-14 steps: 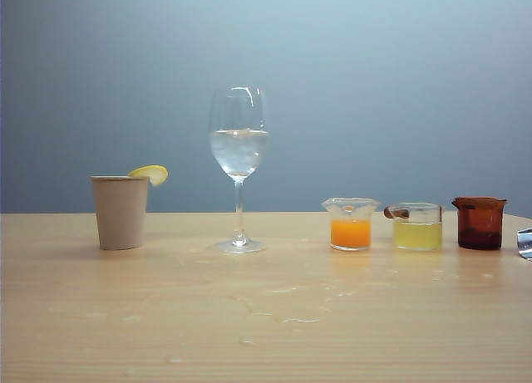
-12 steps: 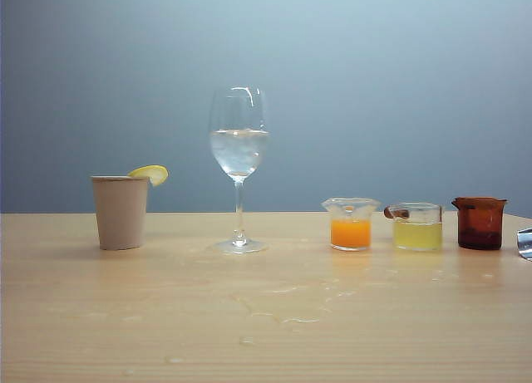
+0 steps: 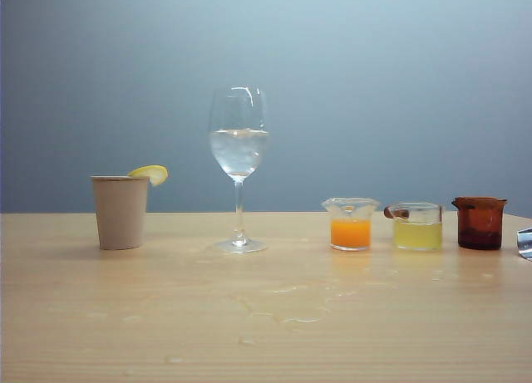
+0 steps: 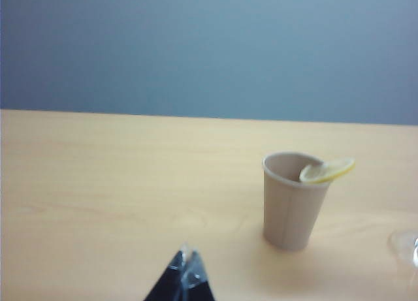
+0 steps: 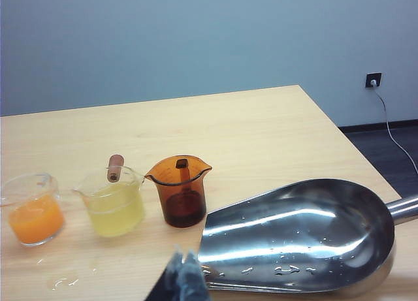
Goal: Pick up the second measuring cup from the left, pour the orange juice inside into the goblet, and finally put the measuring cup back in its original place.
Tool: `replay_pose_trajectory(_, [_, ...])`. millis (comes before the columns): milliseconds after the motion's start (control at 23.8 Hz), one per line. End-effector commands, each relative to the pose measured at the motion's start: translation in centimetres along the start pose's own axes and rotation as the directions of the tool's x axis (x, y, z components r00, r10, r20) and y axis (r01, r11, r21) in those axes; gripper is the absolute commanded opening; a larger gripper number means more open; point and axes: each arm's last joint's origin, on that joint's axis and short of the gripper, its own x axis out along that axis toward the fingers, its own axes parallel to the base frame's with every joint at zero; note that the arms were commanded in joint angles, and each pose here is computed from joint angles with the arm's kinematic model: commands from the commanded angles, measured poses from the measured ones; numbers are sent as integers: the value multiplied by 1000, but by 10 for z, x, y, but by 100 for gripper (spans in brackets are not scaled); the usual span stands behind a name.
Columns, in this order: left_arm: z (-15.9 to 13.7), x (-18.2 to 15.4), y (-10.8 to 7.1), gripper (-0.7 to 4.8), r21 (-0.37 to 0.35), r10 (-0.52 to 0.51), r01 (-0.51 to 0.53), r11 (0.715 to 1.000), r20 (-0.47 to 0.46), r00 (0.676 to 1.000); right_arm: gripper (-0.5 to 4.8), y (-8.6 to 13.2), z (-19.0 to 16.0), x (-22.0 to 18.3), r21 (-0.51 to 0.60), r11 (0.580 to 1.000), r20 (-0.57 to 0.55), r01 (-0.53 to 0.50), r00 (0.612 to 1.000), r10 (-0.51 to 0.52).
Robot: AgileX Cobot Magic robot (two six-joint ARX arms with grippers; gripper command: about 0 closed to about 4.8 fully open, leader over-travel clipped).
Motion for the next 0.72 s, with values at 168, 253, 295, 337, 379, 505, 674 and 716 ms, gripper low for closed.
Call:
replay_pose_trajectory(168, [55, -10, 0, -6, -91, -4, 13, 996, 101, 995, -2, 6, 55, -11, -1, 1000, 143, -21, 989, 21])
replay_pose_trajectory(253, [74, -11, 0, -5, -91, -4, 15, 996, 122, 993, -1, 7, 69, -12, -1, 1000, 141, -21, 990, 21])
replay_pose_trajectory(295, [93, -11, 0, -6, -91, -13, 26, 996, 139, 990, -1, 9, 82, -12, -1, 1000, 138, -21, 990, 21])
replay_pose_trajectory(337, [103, -9, -1, -5, -88, -32, 45, 995, 141, 990, -1, 10, 89, -11, -1, 1000, 141, -21, 990, 21])
replay_pose_trajectory(379, [118, -4, -2, -6, -84, -58, 70, 994, 138, 989, -1, 11, 102, -8, -1, 1000, 143, -22, 989, 22])
replay_pose_trajectory(505, [151, 12, -4, -6, -80, -100, 109, 991, 112, 989, -1, 15, 123, 2, -7, 998, 143, -68, 987, 68])
replay_pose_trajectory(674, [185, 40, -7, -6, -78, -172, 177, 981, 70, 983, -2, 21, 141, 24, -12, 990, 106, -142, 984, 142])
replay_pose_trajectory(716, [193, 51, -10, -6, -78, -224, 228, 970, 56, 973, -2, 25, 146, 31, -13, 985, 119, -172, 978, 172])
